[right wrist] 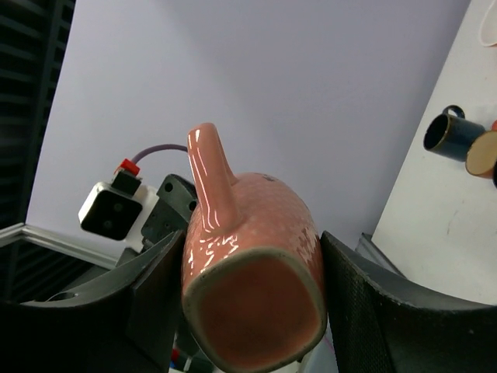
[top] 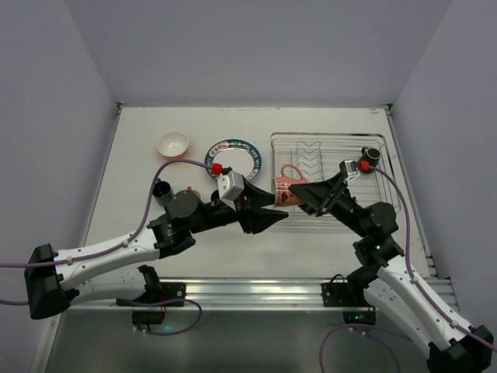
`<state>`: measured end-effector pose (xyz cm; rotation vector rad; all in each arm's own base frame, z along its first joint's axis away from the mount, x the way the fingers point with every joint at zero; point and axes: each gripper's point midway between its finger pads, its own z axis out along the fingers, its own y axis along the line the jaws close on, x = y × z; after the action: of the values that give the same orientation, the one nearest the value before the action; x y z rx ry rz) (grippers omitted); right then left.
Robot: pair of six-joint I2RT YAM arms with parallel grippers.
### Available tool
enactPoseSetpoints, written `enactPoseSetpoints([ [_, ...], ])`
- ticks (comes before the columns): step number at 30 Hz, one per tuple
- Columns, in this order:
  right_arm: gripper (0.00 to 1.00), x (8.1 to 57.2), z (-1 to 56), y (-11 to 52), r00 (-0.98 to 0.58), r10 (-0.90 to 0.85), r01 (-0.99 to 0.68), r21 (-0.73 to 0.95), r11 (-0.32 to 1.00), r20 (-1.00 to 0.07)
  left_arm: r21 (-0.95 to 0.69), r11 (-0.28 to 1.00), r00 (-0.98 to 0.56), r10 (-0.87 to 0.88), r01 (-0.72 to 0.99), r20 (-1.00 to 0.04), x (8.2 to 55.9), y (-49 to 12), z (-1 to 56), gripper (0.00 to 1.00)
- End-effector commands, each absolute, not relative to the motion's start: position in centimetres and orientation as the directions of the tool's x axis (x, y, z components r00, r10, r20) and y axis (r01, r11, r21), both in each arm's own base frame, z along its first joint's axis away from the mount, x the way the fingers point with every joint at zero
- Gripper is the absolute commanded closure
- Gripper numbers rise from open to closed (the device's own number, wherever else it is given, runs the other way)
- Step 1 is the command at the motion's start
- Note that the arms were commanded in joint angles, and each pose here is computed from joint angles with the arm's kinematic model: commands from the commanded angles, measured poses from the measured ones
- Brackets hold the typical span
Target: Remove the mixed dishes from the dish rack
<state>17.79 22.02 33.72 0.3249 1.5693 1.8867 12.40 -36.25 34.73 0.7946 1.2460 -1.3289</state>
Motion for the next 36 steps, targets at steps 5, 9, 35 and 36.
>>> enactPoseSetpoints([
  [5, 1.00, 15.6, 37.2, 22.2, -0.773, 0.583, -0.416, 0.893, -0.171, -0.249, -0.119, 0.169, -0.062, -0.312, 0.978, -0.948, 13.1, -36.7, 37.6, 0.76],
  [9, 1.00, 14.2, 37.4, 22.7, -0.795, 0.554, -0.414, 0.889, -0.197, -0.247, -0.099, 0.198, -0.036, -0.300, 0.975, -0.953, 13.6, -36.7, 37.6, 0.89],
  [35, 0.01, 21.4, 29.5, 11.6, -0.323, 0.538, -0.152, 0.604, 0.783, -0.779, -0.076, 0.744, -0.517, 0.383, 0.664, -0.766, 16.3, -25.1, 21.1, 1.00],
  [36, 0.01, 21.3, 28.9, 11.1, -0.335, 0.513, -0.125, 0.577, 0.807, -0.790, -0.061, 0.741, -0.535, 0.423, 0.668, -0.731, 16.1, -25.0, 20.0, 1.00],
])
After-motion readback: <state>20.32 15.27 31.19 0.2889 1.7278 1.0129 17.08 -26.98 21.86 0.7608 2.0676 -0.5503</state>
